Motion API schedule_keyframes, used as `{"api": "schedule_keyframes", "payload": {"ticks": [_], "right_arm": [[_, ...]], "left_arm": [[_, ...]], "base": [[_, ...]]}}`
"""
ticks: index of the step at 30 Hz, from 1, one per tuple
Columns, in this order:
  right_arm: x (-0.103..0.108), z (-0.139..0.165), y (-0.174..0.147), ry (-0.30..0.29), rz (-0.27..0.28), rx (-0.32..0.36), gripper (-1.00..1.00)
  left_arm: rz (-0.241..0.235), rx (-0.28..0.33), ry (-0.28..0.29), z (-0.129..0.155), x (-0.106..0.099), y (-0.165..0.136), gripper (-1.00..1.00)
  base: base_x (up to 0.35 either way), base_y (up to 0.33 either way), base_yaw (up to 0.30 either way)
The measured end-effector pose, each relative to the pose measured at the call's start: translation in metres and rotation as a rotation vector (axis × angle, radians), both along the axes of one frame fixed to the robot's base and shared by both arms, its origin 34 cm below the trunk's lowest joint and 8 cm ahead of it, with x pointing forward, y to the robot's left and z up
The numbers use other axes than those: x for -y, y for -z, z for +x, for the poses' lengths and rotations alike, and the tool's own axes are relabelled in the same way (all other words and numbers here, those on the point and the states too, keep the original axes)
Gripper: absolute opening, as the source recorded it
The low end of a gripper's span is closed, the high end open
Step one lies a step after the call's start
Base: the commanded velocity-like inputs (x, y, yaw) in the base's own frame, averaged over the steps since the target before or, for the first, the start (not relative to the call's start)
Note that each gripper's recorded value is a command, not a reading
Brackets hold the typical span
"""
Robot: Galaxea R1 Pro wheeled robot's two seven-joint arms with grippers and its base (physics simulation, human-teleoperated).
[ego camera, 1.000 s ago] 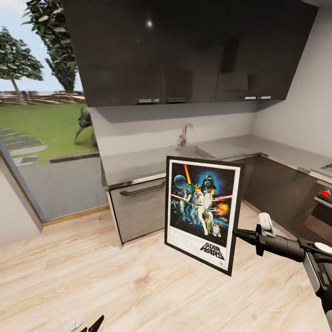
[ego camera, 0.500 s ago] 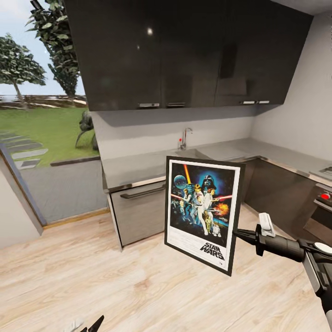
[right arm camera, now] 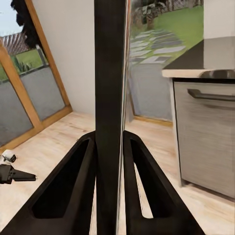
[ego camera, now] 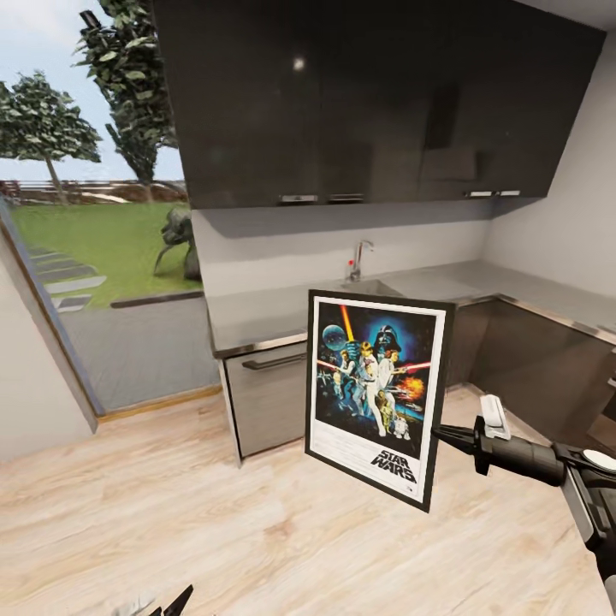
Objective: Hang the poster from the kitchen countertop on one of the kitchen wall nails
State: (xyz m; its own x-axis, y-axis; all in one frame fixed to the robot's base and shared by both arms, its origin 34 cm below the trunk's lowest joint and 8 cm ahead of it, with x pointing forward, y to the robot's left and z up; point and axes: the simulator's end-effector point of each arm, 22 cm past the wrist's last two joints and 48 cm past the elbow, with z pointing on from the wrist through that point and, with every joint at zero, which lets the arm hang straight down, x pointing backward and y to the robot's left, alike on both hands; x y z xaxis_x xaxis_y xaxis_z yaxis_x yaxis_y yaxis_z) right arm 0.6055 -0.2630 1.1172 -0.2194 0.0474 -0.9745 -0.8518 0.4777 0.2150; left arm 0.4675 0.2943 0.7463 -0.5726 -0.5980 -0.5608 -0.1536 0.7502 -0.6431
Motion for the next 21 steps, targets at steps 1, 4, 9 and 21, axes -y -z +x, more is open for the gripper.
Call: {"api": "schedule_keyframes", "payload": {"ticks": [1, 4, 9, 21], "right_arm": [[-0.0001, 0.0000, 0.0000, 0.000, 0.000, 0.000, -1.00], [-0.0001, 0.0000, 0.0000, 0.000, 0.000, 0.000, -1.00], [-0.0002, 0.0002, 0.0001, 0.000, 0.000, 0.000, -1.00], [0.0051, 0.0096, 0.0026, 0.049, -0.011, -0.003, -1.00]], "left_arm": [[0.000, 0.000, 0.000, 0.0000, 0.0000, 0.0000, 1.00], [0.001, 0.000, 0.000, 0.0000, -0.0005, 0.0000, 1.00], [0.001, 0.000, 0.000, 0.0000, -0.0013, 0.0000, 1.00], [0.003, 0.000, -0.001, 0.0000, -0.0028, -0.0001, 1.00]], "base": [[-0.027, 0.279, 0.249], [-0.045, 0.284, 0.262], [-0.073, 0.291, 0.280], [-0.083, 0.294, 0.287]]}}
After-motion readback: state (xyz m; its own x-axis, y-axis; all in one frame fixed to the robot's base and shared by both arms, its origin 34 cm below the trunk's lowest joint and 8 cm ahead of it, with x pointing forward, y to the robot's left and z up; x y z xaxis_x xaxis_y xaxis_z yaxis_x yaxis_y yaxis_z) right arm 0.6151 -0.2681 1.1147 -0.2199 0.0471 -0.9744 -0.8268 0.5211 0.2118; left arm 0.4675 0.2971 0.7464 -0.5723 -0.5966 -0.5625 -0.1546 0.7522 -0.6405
